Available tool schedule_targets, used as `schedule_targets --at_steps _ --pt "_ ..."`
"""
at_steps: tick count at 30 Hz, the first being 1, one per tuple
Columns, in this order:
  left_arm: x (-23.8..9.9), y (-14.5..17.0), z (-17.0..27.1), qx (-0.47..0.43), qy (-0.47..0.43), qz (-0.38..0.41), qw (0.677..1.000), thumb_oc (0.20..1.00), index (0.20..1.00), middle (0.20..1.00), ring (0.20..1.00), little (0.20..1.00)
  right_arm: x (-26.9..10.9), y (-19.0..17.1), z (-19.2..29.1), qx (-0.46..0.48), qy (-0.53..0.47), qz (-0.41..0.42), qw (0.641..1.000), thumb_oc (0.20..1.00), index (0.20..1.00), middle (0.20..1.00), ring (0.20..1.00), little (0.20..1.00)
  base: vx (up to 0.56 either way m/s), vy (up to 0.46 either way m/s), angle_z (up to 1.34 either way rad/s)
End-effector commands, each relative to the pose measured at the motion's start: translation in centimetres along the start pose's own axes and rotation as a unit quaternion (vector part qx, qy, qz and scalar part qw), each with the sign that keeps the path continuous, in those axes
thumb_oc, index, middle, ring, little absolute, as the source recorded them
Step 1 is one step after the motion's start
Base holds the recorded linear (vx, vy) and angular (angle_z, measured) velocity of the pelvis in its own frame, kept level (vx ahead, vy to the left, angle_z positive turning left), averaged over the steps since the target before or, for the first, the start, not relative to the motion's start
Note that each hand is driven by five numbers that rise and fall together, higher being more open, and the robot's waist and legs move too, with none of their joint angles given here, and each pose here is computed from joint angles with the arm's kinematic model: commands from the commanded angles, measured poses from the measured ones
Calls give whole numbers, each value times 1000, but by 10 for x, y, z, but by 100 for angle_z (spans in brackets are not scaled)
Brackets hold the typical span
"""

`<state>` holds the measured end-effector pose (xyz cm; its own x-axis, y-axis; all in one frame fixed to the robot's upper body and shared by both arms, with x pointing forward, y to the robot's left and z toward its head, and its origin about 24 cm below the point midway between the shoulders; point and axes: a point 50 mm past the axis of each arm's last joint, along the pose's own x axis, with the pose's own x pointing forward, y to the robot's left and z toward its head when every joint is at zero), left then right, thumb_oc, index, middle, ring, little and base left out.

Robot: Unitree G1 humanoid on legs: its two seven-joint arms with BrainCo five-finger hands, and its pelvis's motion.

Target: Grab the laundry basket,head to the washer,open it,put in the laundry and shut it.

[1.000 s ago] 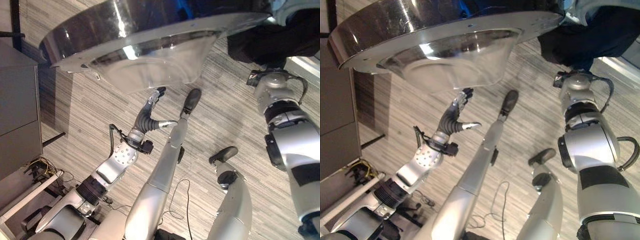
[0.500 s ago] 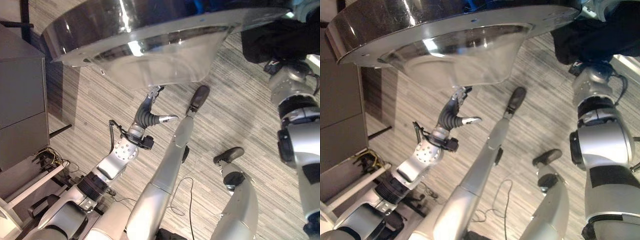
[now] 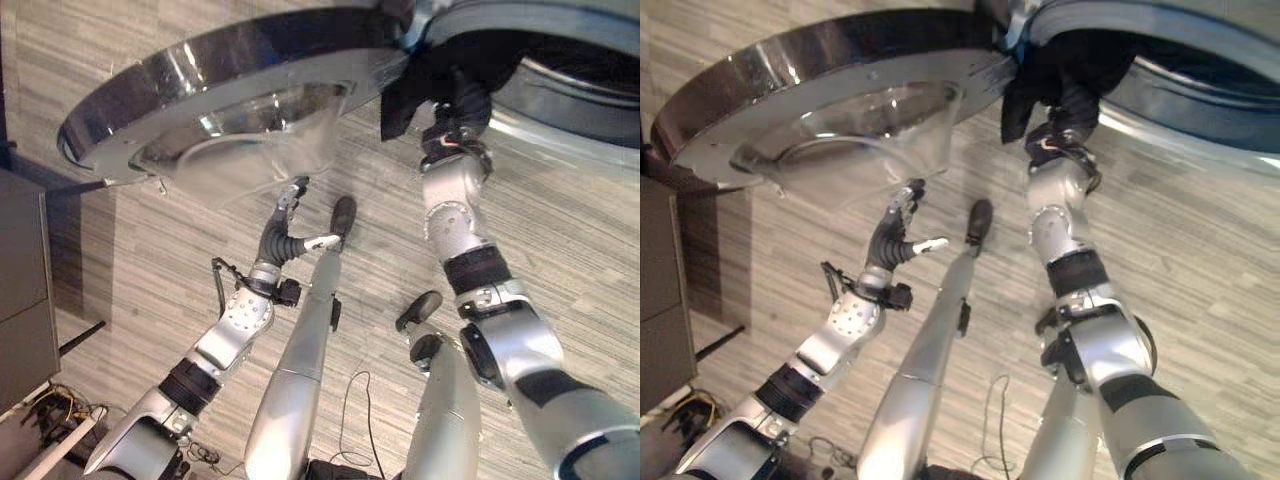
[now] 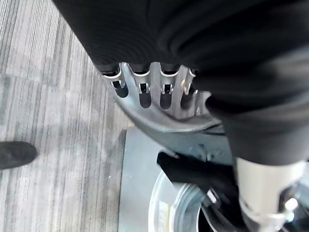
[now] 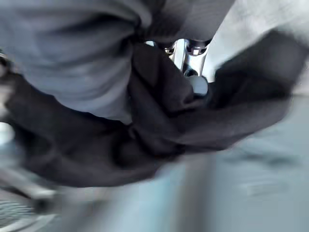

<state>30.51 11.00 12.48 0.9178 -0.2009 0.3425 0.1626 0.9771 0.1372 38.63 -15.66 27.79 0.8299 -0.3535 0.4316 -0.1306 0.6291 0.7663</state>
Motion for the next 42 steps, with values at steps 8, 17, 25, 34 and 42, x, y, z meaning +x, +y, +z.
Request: schedule_targets --at_steps 8,17,25,34,42 --pt "-12 1 9 8 -30 -27 999 1000 1000 1000 1000 1000 58 15 206 -103 -324 -145 929 200 200 200 200 200 13 0 -3" --pt "-15 10 17 11 -49 -46 998 1000 1000 1000 1000 1000 78 -27 241 -666 -152 -208 701 1000 1000 1000 1000 1000 7 11 6" --pt "-8 20 24 -8 -61 -2 998 1000 1000 1000 1000 1000 75 -12 126 -475 -114 -48 871 1000 1000 1000 1000 1000 0 11 -6" --pt "-25 24 -5 -19 5 11 1000 1000 1000 1000 1000 1000 -1 -34 15 -295 -19 83 952 1000 1000 1000 1000 1000 -10 -2 -5" --pt "-73 54 -59 -30 136 83 987 1000 1000 1000 1000 1000 -149 -141 -61 -368 237 110 893 1000 1000 1000 1000 1000 -19 -3 -21"
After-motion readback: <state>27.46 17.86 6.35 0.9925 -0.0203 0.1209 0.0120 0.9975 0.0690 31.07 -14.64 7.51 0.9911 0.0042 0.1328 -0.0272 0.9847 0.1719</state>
